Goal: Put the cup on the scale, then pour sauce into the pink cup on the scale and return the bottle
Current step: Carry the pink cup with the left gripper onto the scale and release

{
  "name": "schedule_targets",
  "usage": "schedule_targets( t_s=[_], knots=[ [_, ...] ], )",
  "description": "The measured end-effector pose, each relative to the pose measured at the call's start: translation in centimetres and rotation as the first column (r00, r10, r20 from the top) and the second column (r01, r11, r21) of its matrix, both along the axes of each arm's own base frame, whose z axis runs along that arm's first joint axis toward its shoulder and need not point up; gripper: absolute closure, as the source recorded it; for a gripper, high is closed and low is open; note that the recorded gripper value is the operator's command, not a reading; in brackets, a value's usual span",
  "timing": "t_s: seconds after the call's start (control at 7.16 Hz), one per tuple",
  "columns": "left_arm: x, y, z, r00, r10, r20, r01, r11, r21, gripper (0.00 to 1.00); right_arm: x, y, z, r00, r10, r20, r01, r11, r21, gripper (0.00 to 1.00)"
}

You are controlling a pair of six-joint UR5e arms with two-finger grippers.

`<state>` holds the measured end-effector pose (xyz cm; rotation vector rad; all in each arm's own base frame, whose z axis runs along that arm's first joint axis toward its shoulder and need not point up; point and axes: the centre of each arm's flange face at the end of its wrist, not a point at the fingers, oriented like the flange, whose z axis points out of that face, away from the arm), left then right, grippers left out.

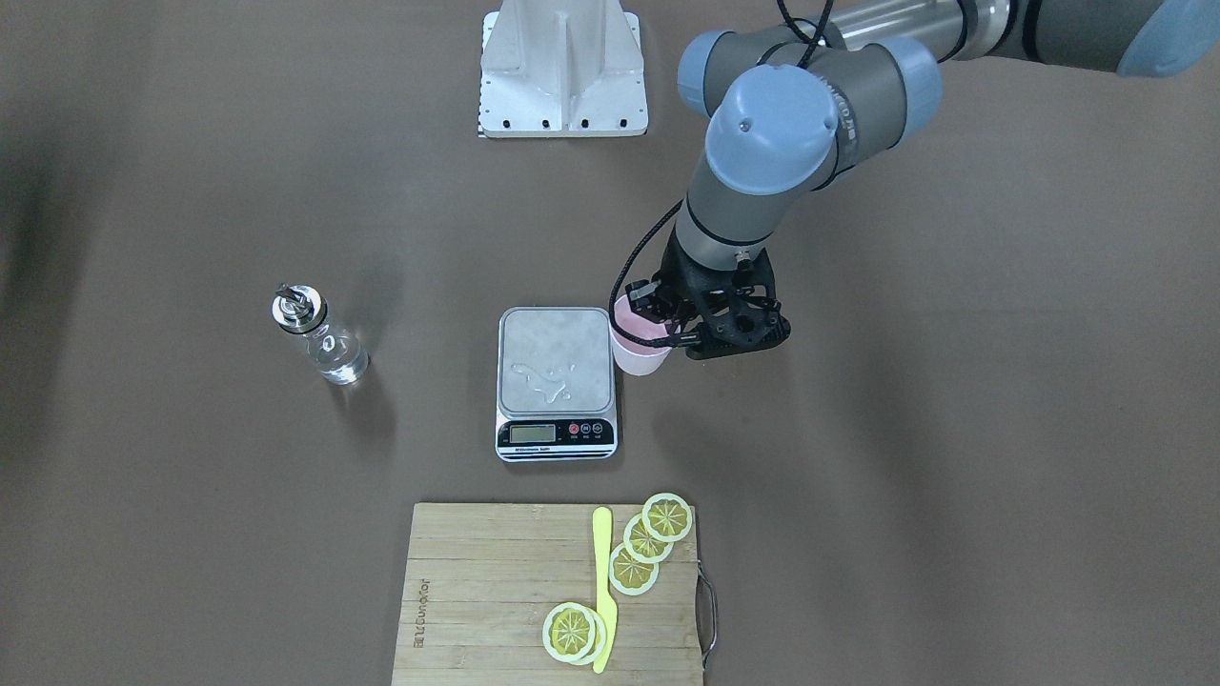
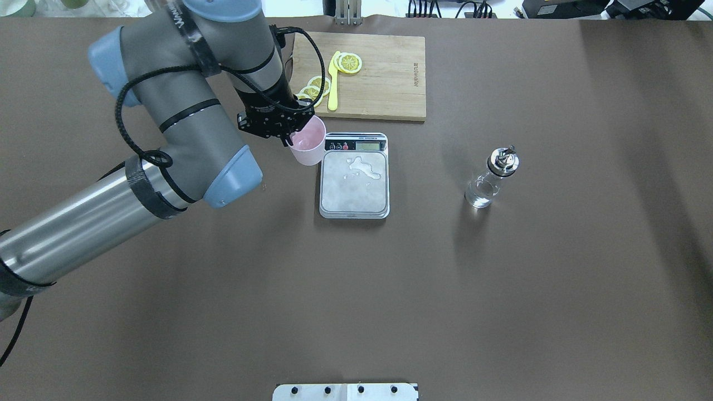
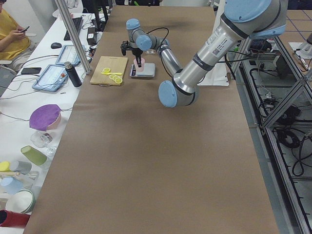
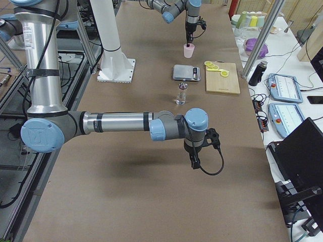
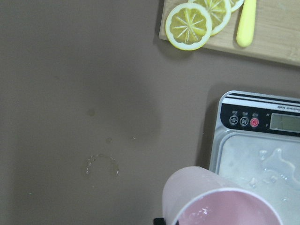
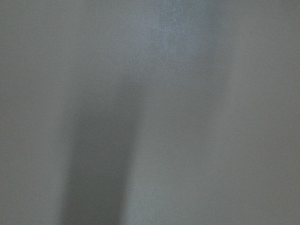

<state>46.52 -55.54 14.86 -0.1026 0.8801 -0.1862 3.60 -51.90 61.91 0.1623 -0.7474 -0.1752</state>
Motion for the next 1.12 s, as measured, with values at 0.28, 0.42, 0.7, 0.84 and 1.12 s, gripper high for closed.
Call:
schedule_targets(
  t_s=[0.28, 0.42, 0.7, 0.84, 1.12],
  knots=[
    [2.9, 0.9, -1.8, 1.0, -0.018, -0.009, 0.018, 1.0, -0.011, 1.0, 0.0, 0.0, 0.0, 1.0, 0.001, 0.001, -0.001, 1.0, -0.002, 0.0],
    [4.7, 1.5, -2.5, 1.0, -0.022, -0.007, 0.022, 1.0, -0.011, 1.0, 0.0, 0.1, 0.0, 1.0, 0.002, 0.003, -0.002, 1.0, -0.003, 0.0],
    [7.3, 2.6, -3.1, 1.0, -0.024, 0.007, 0.024, 1.0, 0.0, 1.0, 0.0, 0.2, 0.1, 1.0, 0.002, 0.003, -0.002, 1.0, -0.006, 0.0],
    [8.2, 3.0, -3.0, 1.0, -0.023, 0.004, 0.023, 1.0, 0.009, 1.0, 0.0, 0.3, 0.2, 1.0, 0.003, 0.002, -0.003, 1.0, -0.008, 0.0],
    [9.1, 3.4, -2.6, 1.0, -0.017, -0.004, 0.017, 1.0, 0.022, 1.0, 0.0, 0.4, 0.3, 1.0, 0.003, 0.002, -0.003, 1.0, -0.009, 0.0]
  ],
)
